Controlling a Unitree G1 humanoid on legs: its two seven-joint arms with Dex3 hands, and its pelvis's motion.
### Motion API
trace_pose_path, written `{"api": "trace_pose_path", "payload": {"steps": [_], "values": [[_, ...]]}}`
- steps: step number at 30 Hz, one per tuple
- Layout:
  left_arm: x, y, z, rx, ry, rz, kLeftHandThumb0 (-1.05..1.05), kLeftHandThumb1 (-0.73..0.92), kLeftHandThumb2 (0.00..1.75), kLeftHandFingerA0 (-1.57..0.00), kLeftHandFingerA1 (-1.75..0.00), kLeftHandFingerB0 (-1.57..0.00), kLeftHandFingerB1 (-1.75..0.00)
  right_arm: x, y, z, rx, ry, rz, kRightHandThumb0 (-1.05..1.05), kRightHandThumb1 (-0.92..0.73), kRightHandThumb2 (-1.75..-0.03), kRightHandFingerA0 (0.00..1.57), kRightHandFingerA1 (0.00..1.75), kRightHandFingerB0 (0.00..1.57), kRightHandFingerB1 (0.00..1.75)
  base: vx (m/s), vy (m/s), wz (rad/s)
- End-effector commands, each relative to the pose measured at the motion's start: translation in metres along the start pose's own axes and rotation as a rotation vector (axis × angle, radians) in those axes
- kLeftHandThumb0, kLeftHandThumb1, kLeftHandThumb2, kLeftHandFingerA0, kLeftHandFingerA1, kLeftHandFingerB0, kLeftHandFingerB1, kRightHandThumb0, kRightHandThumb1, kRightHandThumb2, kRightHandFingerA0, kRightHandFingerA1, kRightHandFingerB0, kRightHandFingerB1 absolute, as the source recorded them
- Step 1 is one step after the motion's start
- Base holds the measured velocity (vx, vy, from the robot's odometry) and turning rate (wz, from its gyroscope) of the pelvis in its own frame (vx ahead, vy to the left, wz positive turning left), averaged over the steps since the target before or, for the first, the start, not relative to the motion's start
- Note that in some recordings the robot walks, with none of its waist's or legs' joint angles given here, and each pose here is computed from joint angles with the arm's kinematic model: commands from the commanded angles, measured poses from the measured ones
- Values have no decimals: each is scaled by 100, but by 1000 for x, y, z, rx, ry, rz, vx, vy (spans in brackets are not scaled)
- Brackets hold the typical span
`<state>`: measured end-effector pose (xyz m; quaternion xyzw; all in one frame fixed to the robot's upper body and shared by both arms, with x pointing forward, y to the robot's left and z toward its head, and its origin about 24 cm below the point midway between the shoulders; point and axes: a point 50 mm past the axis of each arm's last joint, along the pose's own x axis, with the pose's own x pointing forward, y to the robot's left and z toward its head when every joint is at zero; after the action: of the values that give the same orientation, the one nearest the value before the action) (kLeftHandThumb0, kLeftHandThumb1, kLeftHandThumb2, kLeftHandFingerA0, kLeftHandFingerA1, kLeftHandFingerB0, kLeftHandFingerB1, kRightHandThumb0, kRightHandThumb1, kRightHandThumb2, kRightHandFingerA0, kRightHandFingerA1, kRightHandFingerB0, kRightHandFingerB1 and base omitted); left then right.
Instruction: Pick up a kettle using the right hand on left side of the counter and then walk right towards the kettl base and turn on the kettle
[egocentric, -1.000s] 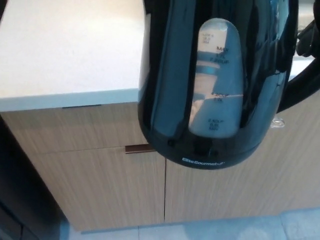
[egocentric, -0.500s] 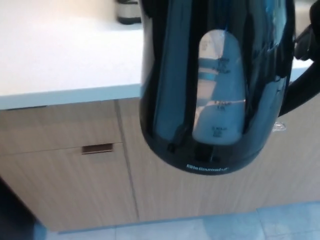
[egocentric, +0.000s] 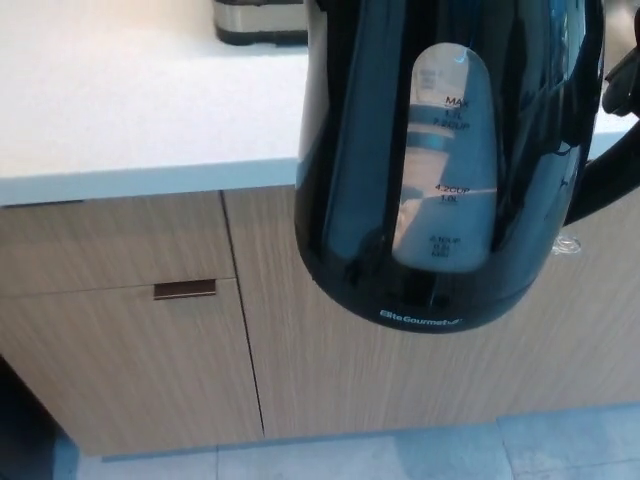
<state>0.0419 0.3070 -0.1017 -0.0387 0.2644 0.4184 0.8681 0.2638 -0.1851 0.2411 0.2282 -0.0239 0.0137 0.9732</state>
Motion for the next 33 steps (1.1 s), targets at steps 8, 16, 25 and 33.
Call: {"api": "trace_pose_path", "payload": {"steps": [8,16,25,33], "values": [[-5,0,-3,-12,-16,-33,42,34,158,-101,-121,-94,-114,2,-5,16,59,-112,-10,-25,-60,-127,104,175,74,172,14,-110,-1],[-7,10,-15,3,41,-10,43,35,159,-105,-118,-93,-108,5,-7,23,49,-138,-42,-24,-57,-131,103,175,72,172,29,-364,0],[-6,16,-25,43,90,19,43,41,150,-99,-113,-89,-104,8,-12,33,25,-182,-110,-23,-57,-129,101,175,69,172,35,-58,-1],[-9,19,-26,48,91,24,43,47,145,-101,-115,-90,-104,12,-15,40,40,-206,-150,-21,-56,-133,102,175,72,175,4,-9,3]]}}
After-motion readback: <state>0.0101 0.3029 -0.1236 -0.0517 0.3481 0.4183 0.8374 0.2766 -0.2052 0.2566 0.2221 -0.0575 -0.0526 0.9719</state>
